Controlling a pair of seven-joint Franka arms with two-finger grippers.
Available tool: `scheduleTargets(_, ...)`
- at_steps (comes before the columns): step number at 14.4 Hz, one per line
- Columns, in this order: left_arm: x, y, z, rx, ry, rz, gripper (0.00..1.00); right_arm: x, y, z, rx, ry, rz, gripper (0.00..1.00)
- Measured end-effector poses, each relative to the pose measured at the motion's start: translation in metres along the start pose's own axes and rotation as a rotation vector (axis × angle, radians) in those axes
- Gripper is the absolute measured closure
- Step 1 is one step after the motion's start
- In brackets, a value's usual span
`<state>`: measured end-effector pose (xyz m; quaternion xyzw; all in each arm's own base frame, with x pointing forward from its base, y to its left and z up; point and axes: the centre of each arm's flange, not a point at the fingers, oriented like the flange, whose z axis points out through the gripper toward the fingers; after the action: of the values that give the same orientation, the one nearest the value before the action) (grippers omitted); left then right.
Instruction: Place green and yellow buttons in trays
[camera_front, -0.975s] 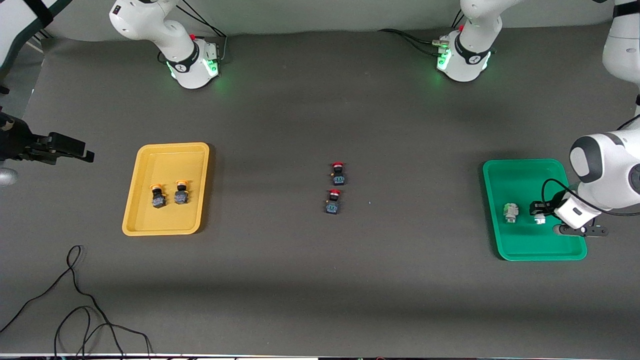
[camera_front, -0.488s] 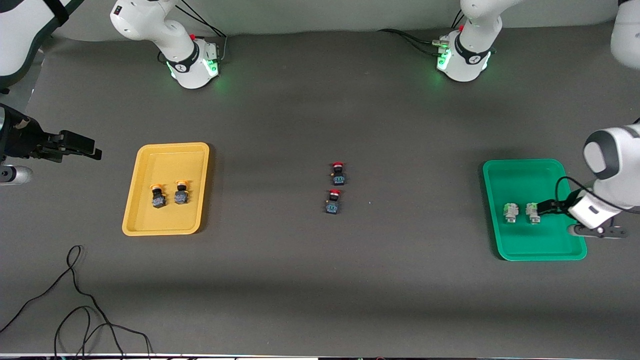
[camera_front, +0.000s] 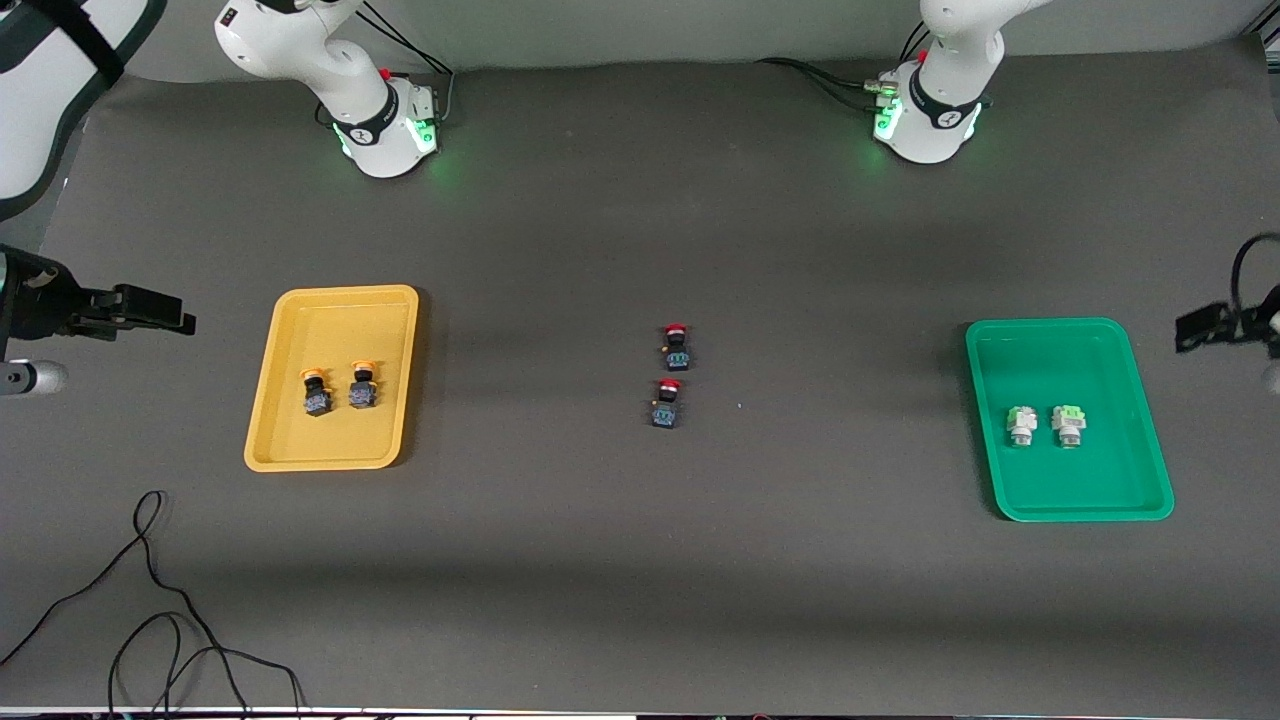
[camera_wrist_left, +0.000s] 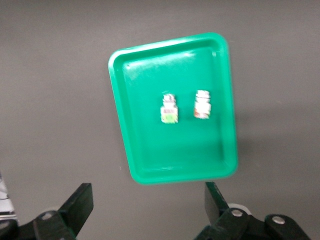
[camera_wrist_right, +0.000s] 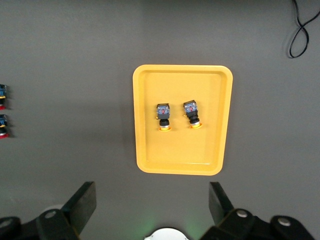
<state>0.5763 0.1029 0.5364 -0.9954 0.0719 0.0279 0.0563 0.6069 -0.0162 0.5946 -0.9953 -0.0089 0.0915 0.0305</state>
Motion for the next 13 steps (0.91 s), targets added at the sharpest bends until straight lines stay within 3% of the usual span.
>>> scheduleTargets(3,0.001,0.033,-0.047,-0.014,0.026,0.044,0.0,0.0,0.008,-0.004,0.008,-0.027,0.009,0.0)
scheduleTargets(9,0.013,0.092,-0.067,-0.051,0.068,0.1,0.0,-0.017,-0.018,-0.024,-0.002,-0.013,0.013,0.0)
scheduleTargets(13,0.017,0.135,-0.073,-0.043,0.073,0.074,0.0,-0.032,-0.025,-0.019,-0.034,0.031,-0.025,0.0)
